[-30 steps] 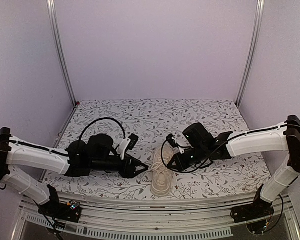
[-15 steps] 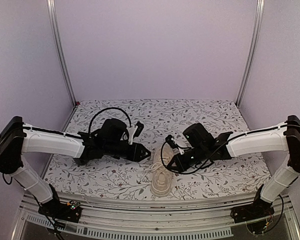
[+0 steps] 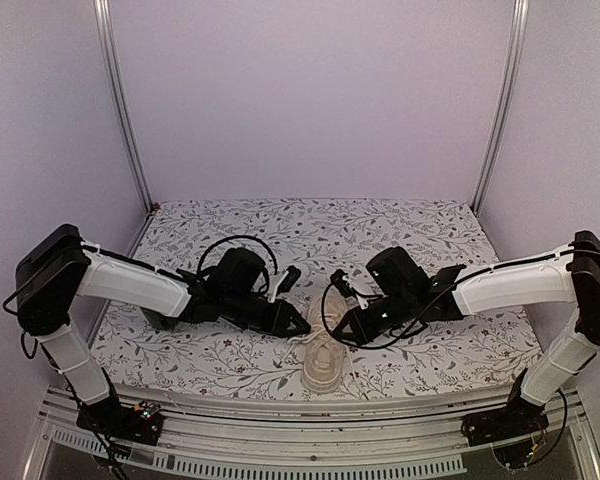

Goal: Tie the shoes

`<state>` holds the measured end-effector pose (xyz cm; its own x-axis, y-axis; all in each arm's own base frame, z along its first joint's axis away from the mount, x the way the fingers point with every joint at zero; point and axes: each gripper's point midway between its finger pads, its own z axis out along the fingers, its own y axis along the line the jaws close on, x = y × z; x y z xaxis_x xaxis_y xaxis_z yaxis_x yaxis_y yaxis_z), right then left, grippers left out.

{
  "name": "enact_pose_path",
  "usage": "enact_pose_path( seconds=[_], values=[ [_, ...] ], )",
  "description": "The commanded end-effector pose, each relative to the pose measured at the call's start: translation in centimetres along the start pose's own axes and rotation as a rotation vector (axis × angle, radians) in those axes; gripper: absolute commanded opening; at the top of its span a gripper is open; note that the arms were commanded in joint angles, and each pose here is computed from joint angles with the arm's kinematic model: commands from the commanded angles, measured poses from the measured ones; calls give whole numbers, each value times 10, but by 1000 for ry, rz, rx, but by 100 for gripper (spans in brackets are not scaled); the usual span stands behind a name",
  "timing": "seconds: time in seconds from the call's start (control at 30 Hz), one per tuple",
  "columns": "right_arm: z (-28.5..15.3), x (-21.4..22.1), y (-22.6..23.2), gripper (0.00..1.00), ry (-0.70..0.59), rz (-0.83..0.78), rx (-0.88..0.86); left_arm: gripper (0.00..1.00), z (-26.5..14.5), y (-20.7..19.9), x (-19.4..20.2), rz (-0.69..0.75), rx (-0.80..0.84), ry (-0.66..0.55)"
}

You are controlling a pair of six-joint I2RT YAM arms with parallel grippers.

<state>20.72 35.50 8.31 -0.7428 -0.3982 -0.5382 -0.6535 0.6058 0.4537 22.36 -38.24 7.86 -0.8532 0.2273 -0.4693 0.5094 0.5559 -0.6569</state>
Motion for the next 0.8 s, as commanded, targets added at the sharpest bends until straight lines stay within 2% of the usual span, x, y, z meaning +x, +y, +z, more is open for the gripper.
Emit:
enact_pose_path(
  seconds=[0.0, 0.5, 0.67, 0.77],
  values=[
    [1, 3, 1, 2, -3, -6, -13, 24, 3, -1, -7, -13, 48, -7],
    [1, 5, 0, 2, -2, -1, -9, 14, 12, -1, -4, -37, 98, 6],
    [-3, 0, -1, 2, -13, -1, 9, 0, 12, -10, -4, -39, 163, 6],
    [-9, -9, -2, 2, -38, 3, 41, 0, 5, -13, -12, -30, 171, -31]
  ],
)
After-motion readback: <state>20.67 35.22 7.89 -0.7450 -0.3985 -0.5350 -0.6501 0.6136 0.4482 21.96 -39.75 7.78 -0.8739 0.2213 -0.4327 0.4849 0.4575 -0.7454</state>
